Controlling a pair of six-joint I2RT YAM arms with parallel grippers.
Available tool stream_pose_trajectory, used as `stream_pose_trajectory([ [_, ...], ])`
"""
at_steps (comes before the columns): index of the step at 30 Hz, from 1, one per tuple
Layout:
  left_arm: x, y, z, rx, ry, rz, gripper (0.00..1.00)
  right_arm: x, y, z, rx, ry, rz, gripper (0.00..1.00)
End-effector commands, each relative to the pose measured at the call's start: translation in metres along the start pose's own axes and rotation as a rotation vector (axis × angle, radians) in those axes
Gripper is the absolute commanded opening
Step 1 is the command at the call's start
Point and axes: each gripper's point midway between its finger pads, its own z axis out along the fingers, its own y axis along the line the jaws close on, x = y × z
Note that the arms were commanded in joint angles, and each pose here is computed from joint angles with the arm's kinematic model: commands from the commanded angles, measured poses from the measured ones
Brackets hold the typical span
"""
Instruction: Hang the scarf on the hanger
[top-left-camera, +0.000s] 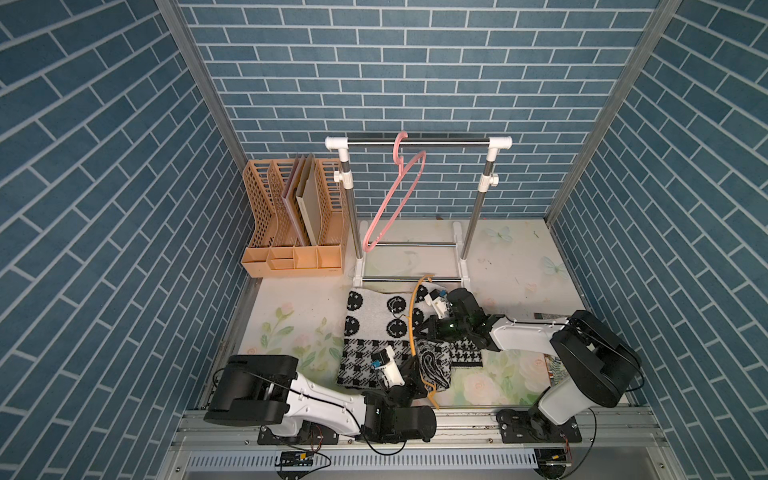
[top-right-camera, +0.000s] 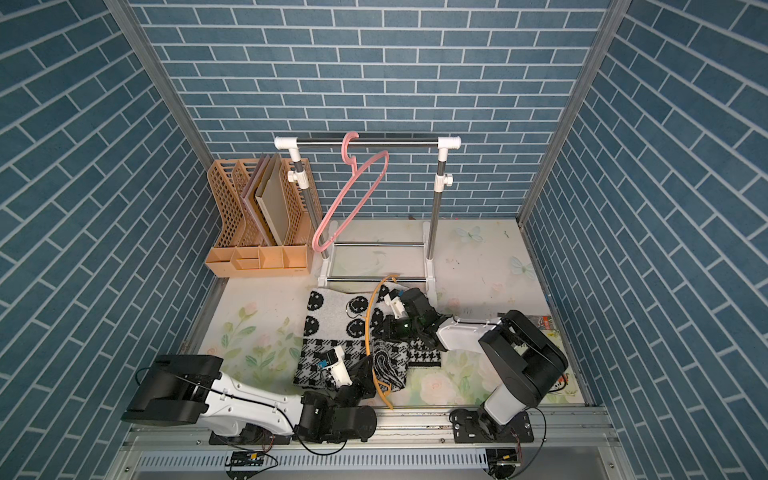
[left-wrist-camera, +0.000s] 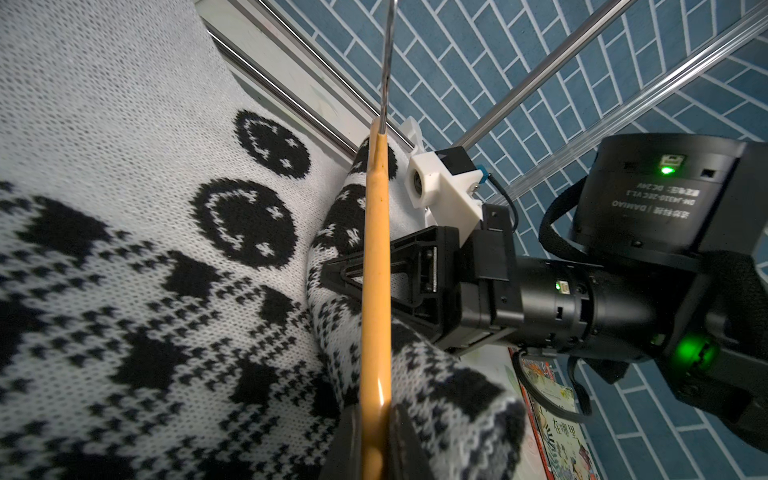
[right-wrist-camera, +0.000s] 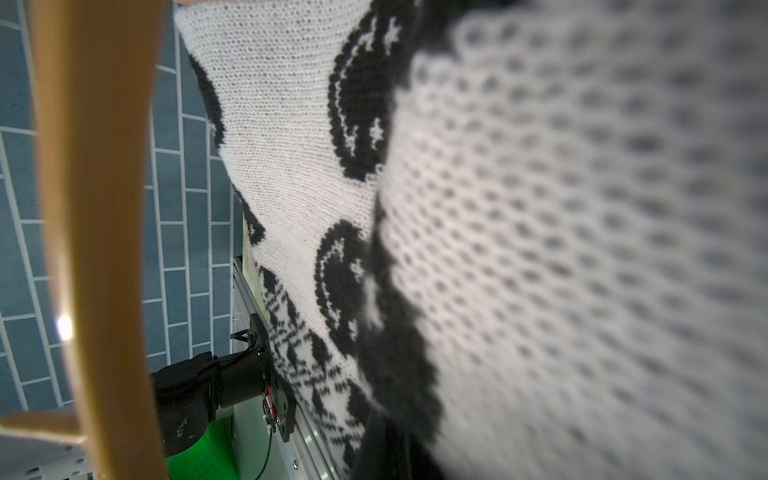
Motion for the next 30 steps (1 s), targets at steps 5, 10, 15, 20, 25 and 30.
stream_pose_trajectory([
  [5,0.004,-0.006,-0.001,0.006,0.036,0.050,0.00,-0.019,0.000,0.013,-0.005,-0.064,-0.063,0.00],
  [10,0.002,-0.016,-0.002,0.023,0.041,0.065,0.00,-0.011,-0.004,0.026,-0.038,-0.003,-0.074,0.00],
  [15,0.006,-0.029,-0.001,0.040,0.054,0.116,0.00,-0.011,0.014,0.032,-0.116,0.010,-0.164,0.00],
  [20,0.006,-0.030,-0.002,0.045,0.055,0.121,0.00,-0.021,0.019,0.039,-0.132,-0.015,-0.211,0.00],
  [25,0.008,-0.028,-0.002,0.043,0.064,0.126,0.00,-0.013,0.002,0.056,-0.082,0.051,-0.157,0.05],
  [30,0.009,-0.026,-0.001,0.037,0.066,0.135,0.00,-0.014,0.012,0.044,-0.107,0.019,-0.173,0.28],
])
